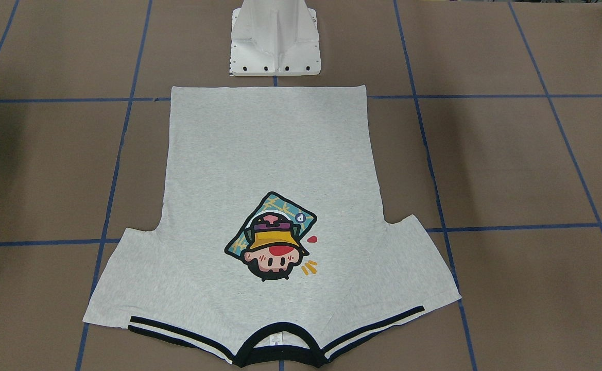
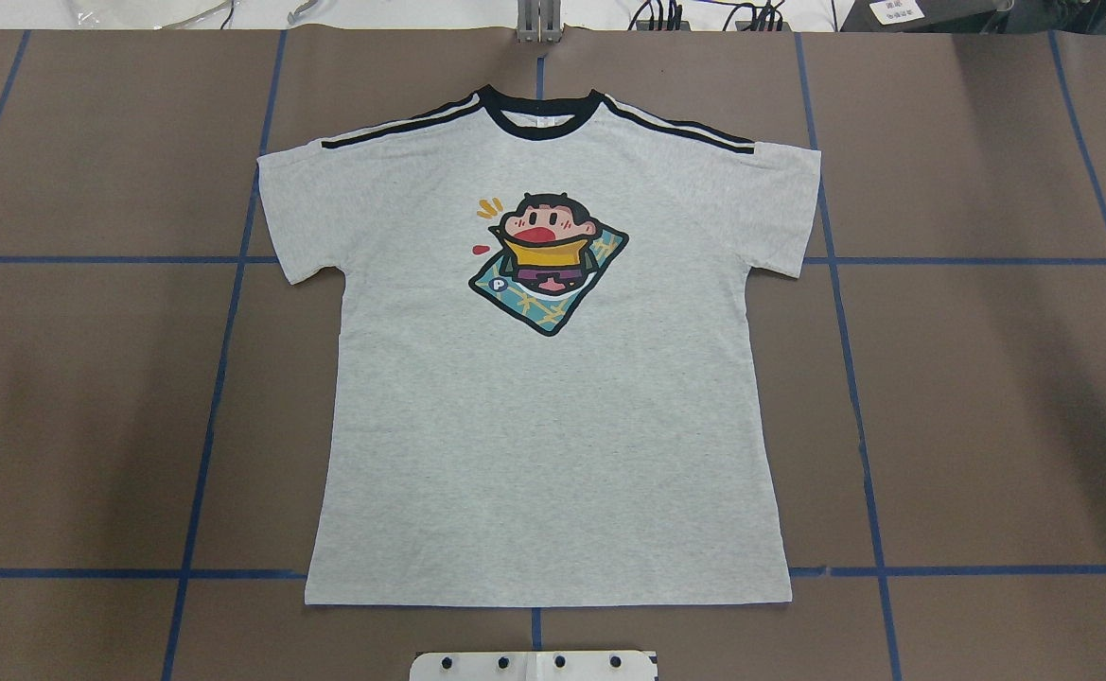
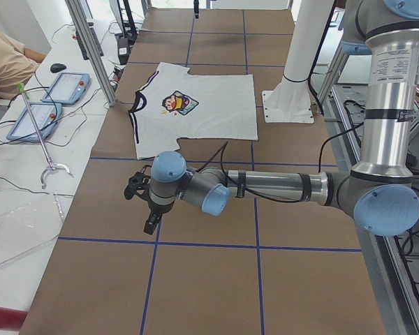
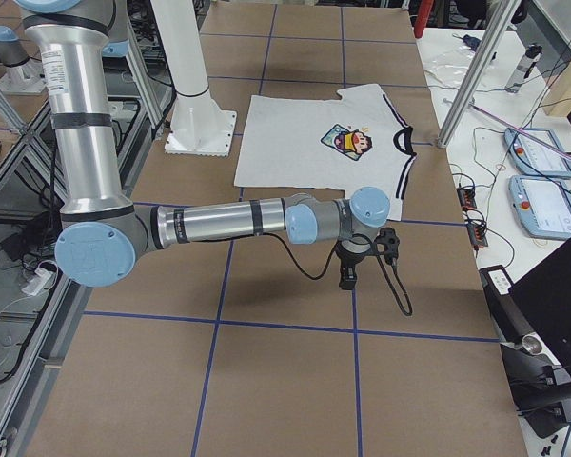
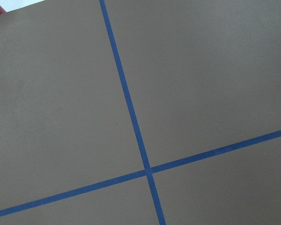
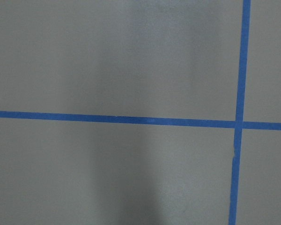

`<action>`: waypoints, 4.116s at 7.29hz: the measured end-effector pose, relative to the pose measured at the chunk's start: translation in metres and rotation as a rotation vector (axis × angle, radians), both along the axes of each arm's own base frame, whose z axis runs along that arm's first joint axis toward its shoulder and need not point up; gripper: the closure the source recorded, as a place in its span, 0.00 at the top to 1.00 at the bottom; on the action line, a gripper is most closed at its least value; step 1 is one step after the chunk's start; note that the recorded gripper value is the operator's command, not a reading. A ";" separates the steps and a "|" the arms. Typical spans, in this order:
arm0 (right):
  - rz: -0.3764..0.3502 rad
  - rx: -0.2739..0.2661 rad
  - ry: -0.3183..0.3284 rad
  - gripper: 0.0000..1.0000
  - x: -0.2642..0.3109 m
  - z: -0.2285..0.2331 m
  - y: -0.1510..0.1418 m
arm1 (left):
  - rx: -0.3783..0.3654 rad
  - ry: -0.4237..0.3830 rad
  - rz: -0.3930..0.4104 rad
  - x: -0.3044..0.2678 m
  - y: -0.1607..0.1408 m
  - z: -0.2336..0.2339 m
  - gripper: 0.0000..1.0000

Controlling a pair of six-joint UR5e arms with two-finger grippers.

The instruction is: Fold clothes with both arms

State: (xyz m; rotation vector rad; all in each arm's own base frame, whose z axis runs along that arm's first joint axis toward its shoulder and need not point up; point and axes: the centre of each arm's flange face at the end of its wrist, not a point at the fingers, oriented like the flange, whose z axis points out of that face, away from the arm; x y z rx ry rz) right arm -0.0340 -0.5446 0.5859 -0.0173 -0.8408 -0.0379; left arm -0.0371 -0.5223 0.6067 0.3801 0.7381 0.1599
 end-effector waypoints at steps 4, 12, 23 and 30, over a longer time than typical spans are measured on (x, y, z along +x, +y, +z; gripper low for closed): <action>0.002 0.021 -0.004 1.00 -0.001 0.000 -0.001 | 0.008 -0.006 -0.005 -0.001 0.013 -0.002 1.00; 0.113 0.021 -0.090 0.99 -0.158 -0.067 -0.126 | 0.014 0.056 0.023 0.004 0.038 -0.010 0.99; 0.525 -0.078 -0.030 0.66 -0.334 -0.098 -0.172 | 0.015 0.090 0.040 0.007 0.037 -0.012 1.00; 0.543 -0.081 -0.036 0.00 -0.337 -0.107 -0.175 | 0.005 0.089 0.040 0.007 0.040 -0.006 1.00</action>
